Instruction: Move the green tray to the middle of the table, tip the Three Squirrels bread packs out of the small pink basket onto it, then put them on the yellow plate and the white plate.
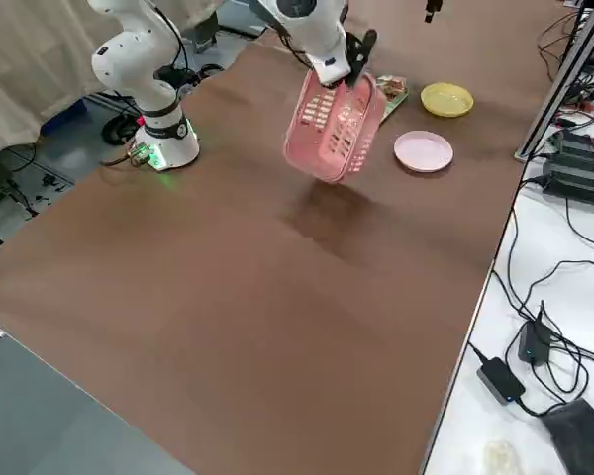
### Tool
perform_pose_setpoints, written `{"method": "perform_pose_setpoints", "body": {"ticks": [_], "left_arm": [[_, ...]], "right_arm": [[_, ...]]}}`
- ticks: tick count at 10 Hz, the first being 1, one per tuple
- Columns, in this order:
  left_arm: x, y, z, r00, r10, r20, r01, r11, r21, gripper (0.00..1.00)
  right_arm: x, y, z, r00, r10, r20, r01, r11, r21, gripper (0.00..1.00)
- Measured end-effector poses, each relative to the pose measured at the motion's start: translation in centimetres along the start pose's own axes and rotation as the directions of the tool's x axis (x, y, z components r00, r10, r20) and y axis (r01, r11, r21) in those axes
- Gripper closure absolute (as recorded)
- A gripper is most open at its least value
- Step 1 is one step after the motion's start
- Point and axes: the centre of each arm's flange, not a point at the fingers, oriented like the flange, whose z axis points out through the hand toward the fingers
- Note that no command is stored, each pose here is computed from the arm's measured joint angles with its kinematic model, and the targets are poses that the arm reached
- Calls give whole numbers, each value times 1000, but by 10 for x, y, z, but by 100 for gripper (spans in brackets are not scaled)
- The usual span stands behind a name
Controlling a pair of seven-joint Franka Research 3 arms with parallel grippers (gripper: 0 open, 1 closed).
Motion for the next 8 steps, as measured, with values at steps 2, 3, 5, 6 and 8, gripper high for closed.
{"method": "perform_pose_setpoints", "body": {"ticks": [2, 3, 5, 6, 8], "left_arm": [[-14, 34, -3, 998, -60, -14, 60, 998, -11, 0], [-20, 55, -2, 997, -78, -23, 77, 997, -24, 0], [-27, 106, 18, 992, -128, -8, 127, 991, -43, 0], [-28, 134, 33, 987, -159, -8, 158, 986, -45, 0], [-30, 174, 59, 973, -227, -33, 226, 974, -30, 0]], "right_arm": [[0, 19, -8, 1000, 14, 22, -11, 991, -131, 92], [-1, 26, -11, 999, 22, 29, -16, 980, -198, 92], [-1, 38, -16, 999, 34, 34, -22, 949, -313, 92], [0, 44, -19, 999, 36, 28, -24, 929, -369, 92], [4, 56, -14, 1000, 22, 19, -11, 901, -433, 92]]}}
